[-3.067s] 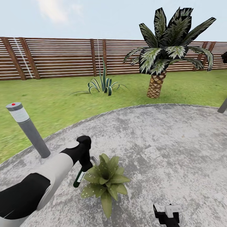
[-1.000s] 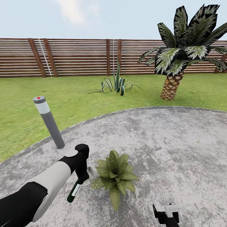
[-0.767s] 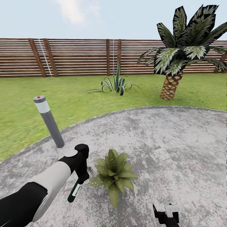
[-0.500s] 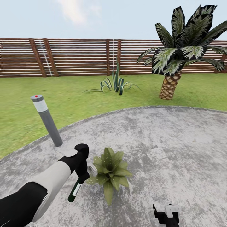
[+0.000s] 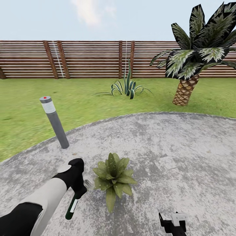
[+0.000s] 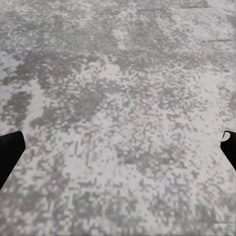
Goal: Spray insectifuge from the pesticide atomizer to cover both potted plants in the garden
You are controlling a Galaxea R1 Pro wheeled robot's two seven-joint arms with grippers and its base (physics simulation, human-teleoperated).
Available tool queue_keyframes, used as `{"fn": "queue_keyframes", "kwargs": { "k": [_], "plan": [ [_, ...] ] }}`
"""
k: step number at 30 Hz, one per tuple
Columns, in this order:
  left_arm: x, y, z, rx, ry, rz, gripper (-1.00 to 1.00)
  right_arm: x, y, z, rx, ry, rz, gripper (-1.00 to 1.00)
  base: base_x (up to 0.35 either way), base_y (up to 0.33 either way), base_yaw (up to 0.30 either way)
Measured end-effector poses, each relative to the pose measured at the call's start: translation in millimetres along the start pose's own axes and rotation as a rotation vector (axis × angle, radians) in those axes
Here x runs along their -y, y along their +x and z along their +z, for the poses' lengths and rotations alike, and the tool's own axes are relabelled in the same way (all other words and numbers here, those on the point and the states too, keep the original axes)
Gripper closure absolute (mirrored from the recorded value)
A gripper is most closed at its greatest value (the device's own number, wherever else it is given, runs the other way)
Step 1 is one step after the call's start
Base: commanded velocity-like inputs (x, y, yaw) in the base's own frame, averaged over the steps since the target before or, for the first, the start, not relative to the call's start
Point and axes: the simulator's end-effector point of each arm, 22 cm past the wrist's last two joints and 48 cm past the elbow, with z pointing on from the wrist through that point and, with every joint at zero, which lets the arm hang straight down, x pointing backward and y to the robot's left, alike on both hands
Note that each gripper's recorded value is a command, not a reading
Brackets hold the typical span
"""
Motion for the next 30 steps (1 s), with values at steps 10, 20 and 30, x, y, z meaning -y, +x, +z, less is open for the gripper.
{"fn": "queue_keyframes", "kwargs": {
  "k": [10,20,30],
  "plan": [
    [11,-2,5.2,-0.004,0.018,0.007,1.00,0,0,-0.1,0.000,0.001,0.000,-1.00,0.024,-0.020,0.000],
    [41,21,57.1,-0.019,0.066,-0.024,1.00,0,0,0.0,0.000,0.001,-0.001,-1.00,0.079,-0.001,0.000],
    [69,2,86.3,0.080,0.079,-0.099,1.00,-1,0,0.0,-0.001,0.000,0.000,-1.00,-0.042,-0.179,0.101]
  ]
}}
